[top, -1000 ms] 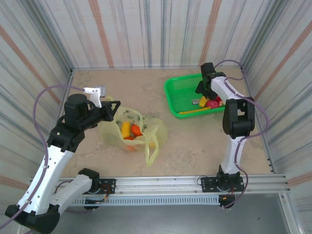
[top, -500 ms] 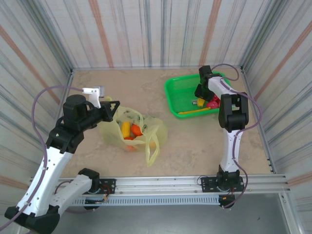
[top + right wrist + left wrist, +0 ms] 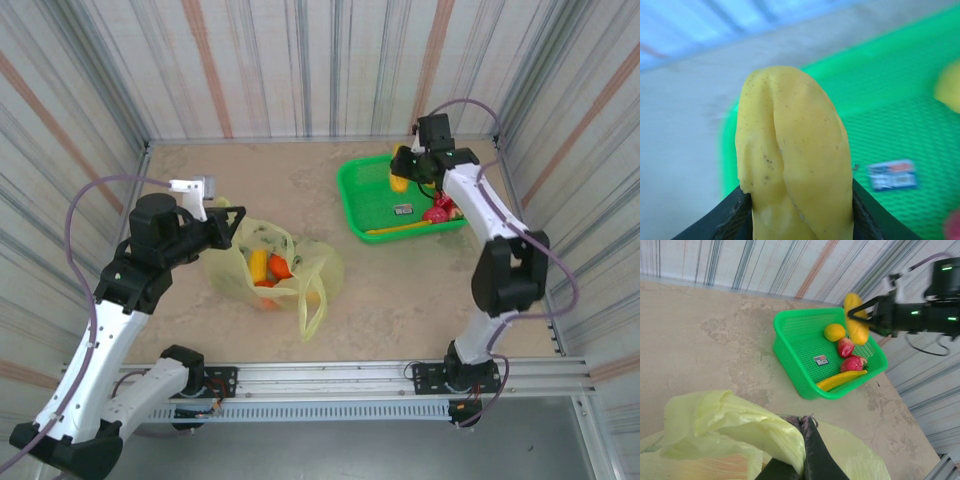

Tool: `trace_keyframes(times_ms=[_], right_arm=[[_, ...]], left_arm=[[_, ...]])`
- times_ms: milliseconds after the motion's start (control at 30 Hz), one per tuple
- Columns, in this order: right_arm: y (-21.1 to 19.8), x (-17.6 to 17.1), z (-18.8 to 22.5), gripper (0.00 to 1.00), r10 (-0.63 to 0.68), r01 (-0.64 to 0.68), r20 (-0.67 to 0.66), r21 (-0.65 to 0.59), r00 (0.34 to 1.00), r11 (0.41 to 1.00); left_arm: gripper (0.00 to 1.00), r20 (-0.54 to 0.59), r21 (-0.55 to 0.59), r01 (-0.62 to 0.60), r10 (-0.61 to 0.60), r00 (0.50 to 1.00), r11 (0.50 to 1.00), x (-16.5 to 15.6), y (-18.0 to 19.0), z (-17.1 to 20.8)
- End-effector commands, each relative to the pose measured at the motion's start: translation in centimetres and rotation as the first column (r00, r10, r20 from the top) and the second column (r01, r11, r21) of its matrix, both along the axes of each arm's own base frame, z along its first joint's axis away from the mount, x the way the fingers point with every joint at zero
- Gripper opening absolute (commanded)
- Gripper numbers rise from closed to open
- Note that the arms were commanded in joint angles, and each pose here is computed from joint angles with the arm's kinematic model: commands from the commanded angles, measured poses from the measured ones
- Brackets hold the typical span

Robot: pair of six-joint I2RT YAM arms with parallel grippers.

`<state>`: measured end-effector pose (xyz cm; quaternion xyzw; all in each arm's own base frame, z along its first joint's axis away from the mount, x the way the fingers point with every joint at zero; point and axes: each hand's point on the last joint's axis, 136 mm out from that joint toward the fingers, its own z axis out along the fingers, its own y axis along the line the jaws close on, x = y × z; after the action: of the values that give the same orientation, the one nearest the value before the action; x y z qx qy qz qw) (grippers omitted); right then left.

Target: Place the fake fruits into the plastic bag and tie a complex knot

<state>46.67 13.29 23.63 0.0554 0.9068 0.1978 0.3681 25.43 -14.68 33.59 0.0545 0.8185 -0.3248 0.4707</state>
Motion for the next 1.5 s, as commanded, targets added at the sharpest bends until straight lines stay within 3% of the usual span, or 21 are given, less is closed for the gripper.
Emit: trace_keyframes(times_ms=[0,200,400,500,833,1133,1333,1467], right_arm=[[6.7,-4.0,6.2,0.44,0.301,-0.335,0.223,0.137,0.927,0.932],[15.3,-14.0,10.0,0.44,0.587,-0.679,0.411,0.12,0.698,0.724],[21.7,-20.4,9.6,0.45,0.721,-0.832,0.446,0.112,0.531,0.544],[24.0,-21.8,7.6,0.45,0.768,-0.86,0.403,0.118,0.499,0.497],[29.2,-23.8,2.7,0.45,0.82,-0.885,0.332,0.172,0.466,0.433],[30.7,-24.4,-2.7,0.46,0.848,-0.878,0.233,0.178,0.476,0.444],[30.4,-23.9,-4.6,0.62,0.849,-0.865,0.172,0.143,0.501,0.481],[30.1,-23.9,-4.3,0.65,0.854,-0.869,0.159,0.111,0.495,0.483]], left_arm=[[0.0,0.028,0.005,-0.006,0.006,1.0,1.0,0.0,0.1,1.2],[0.0,0.021,0.002,-0.006,0.006,1.0,1.0,0.2,0.0,1.1],[0.0,0.019,-0.002,-0.005,0.005,1.0,1.0,0.4,-0.1,1.2],[0.0,0.017,-0.006,-0.007,0.007,1.0,1.0,0.3,-0.1,1.2],[0.0,0.024,-0.004,-0.02,0.02,1.0,1.0,-0.2,0.3,1.5],[0.0,0.037,-0.01,-0.017,0.018,0.999,1.0,-0.6,0.4,2.0],[0.0,0.035,-0.01,-0.013,0.014,0.999,1.0,-0.6,0.3,1.9],[0.0,0.034,-0.011,-0.011,0.011,0.999,1.0,-0.5,0.3,1.9]])
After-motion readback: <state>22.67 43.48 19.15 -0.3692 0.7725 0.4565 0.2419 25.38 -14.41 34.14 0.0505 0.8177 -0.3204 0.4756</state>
